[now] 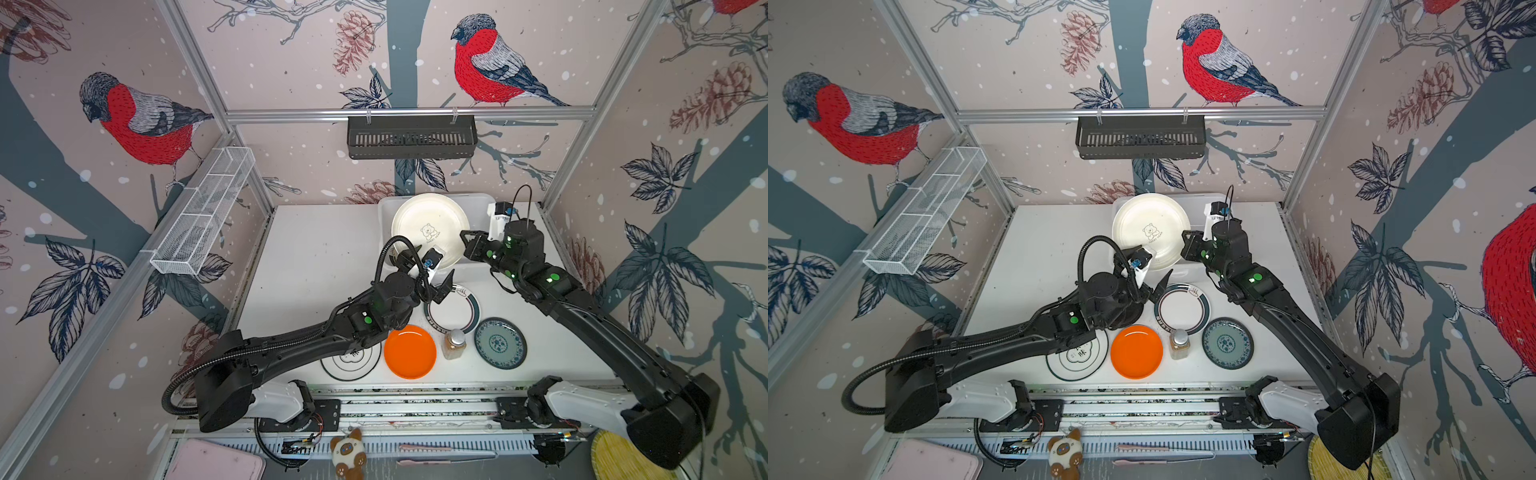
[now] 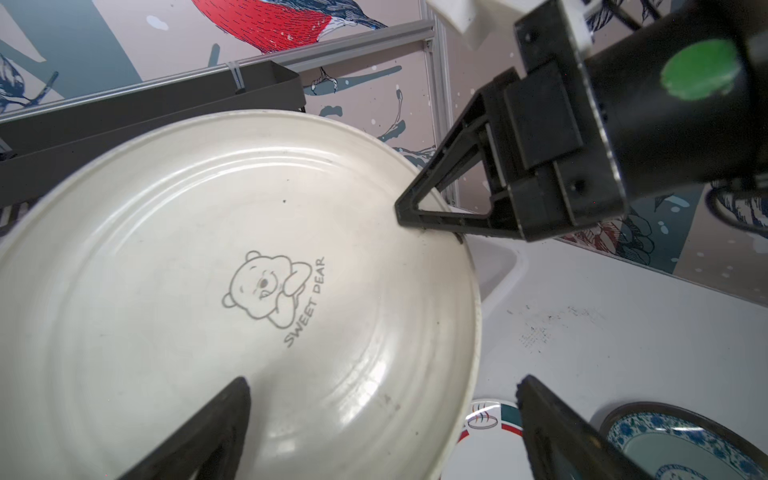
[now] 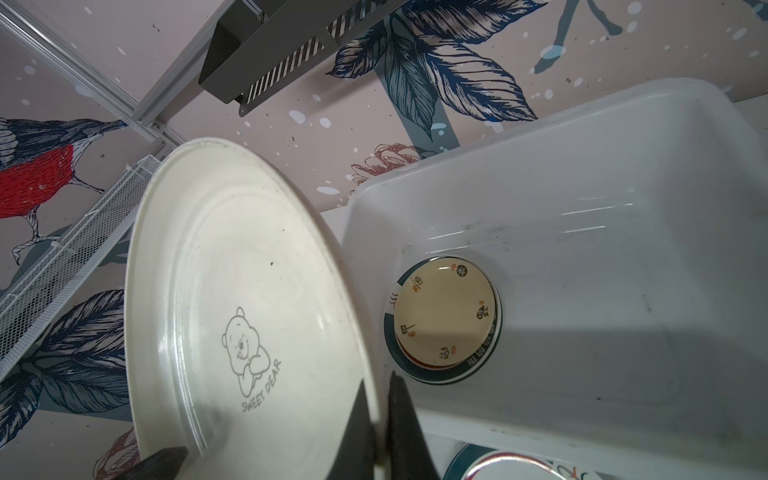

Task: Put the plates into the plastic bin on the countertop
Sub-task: 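Carry the Sweet Bear plate over the bin while the right gripper grasps its edge, then open the left gripper and draw it back while the right holds the plate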

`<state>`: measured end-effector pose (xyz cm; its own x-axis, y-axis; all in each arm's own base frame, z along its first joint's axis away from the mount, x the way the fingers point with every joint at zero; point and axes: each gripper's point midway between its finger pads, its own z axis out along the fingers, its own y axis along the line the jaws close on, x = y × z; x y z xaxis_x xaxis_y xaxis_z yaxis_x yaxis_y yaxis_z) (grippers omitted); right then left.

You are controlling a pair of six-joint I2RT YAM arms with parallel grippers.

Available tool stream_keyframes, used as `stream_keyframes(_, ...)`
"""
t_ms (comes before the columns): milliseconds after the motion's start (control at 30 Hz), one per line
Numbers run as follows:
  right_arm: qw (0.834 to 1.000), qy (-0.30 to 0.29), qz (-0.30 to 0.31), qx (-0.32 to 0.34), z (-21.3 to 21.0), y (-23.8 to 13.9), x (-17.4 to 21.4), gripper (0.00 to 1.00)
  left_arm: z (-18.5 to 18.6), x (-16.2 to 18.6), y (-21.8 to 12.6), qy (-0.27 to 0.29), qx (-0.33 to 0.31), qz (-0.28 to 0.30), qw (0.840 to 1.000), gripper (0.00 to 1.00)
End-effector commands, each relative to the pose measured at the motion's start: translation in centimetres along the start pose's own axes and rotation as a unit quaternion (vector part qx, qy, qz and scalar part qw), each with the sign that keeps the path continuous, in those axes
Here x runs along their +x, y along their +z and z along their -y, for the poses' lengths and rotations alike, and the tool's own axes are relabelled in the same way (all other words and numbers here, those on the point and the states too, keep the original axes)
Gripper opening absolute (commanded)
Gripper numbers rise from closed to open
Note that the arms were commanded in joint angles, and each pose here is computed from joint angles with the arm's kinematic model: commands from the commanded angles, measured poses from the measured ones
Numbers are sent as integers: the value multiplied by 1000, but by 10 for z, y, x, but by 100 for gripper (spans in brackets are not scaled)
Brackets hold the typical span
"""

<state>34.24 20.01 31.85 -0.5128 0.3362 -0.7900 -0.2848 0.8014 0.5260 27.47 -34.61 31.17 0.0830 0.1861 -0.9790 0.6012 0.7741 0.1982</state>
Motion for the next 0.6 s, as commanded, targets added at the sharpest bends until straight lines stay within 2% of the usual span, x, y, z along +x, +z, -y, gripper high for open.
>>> stream_keyframes(0, 1000, -9, 25, 15, 4, -1, -14, 0, -12, -16, -5, -21, -24, 27, 999, 99)
stream_keyframes(133, 999, -30, 32, 31, 15, 8, -22, 0, -14, -16, -10, -53, -16, 20, 998, 99)
stream_keyframes(267, 997, -56, 1, 48, 30, 32, -31, 0, -20, -23, -26, -95, 10, 34, 995, 99)
stream_keyframes(367, 994, -73, -31, 68, 40, 53, -29, 0, -40, -19, -35, -151, 42, 32, 987, 99)
stream_keyframes(433, 994, -74, -48, 67, 43, 63, -26, 0, -61, -8, -37, -169, 42, 15, 985, 99)
stream_keyframes(500, 994, -73, -55, 63, 44, 71, -24, 0, -80, 0, -42, -187, 39, 7, 982, 99)
stream_keyframes(567, 994, -77, -47, 59, 47, 80, -24, 0, -87, -2, -51, -205, 64, 18, 977, 98)
